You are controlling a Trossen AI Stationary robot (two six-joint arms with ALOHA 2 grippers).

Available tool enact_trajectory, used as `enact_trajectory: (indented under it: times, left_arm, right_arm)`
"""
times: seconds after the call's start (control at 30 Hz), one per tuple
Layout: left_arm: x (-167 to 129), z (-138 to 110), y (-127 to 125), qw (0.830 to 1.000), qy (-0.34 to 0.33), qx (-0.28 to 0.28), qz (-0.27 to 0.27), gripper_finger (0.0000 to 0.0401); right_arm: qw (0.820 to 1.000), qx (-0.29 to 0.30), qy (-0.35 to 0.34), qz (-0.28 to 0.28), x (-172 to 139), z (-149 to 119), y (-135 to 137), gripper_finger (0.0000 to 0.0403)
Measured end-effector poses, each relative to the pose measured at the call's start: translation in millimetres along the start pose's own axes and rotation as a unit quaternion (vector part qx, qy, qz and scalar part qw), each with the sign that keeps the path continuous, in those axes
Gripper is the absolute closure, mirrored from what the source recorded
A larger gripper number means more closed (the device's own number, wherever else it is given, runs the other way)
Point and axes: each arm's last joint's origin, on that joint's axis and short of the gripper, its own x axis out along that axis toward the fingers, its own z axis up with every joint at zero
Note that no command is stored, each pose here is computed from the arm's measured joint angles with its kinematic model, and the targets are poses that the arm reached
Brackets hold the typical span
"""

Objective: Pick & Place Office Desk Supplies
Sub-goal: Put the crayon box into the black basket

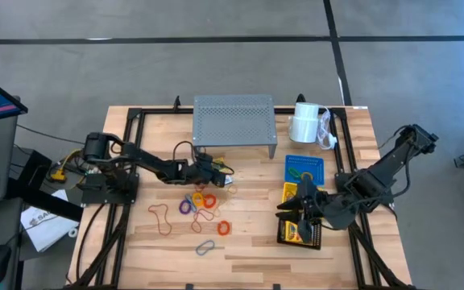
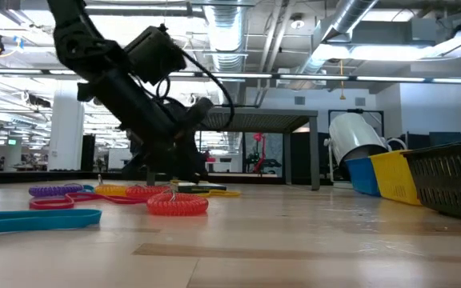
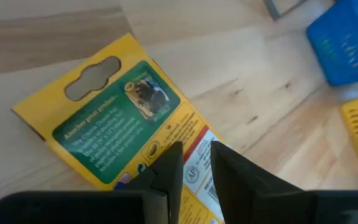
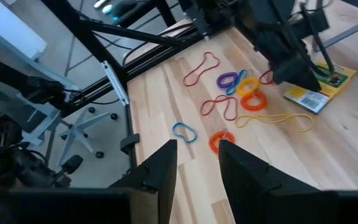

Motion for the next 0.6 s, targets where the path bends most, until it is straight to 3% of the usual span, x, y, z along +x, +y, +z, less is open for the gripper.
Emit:
enact_trajectory:
  times: [0.23,0.6]
  left_arm:
    - [-0.8,0.6,-9.2,0.997,0.050,0.034,0.052,0.0325]
    - [-12.4,-25.2,-35.3,0.993,0.102,0.065,0.007,0.0325]
  right_arm:
    - [1.000,0.002,0.001,0.012,-2.7,-2.7,3.9,0.0287]
    - [1.000,0.000,-0.002,0.007,-1.6,-1.2,2.6,0.0287]
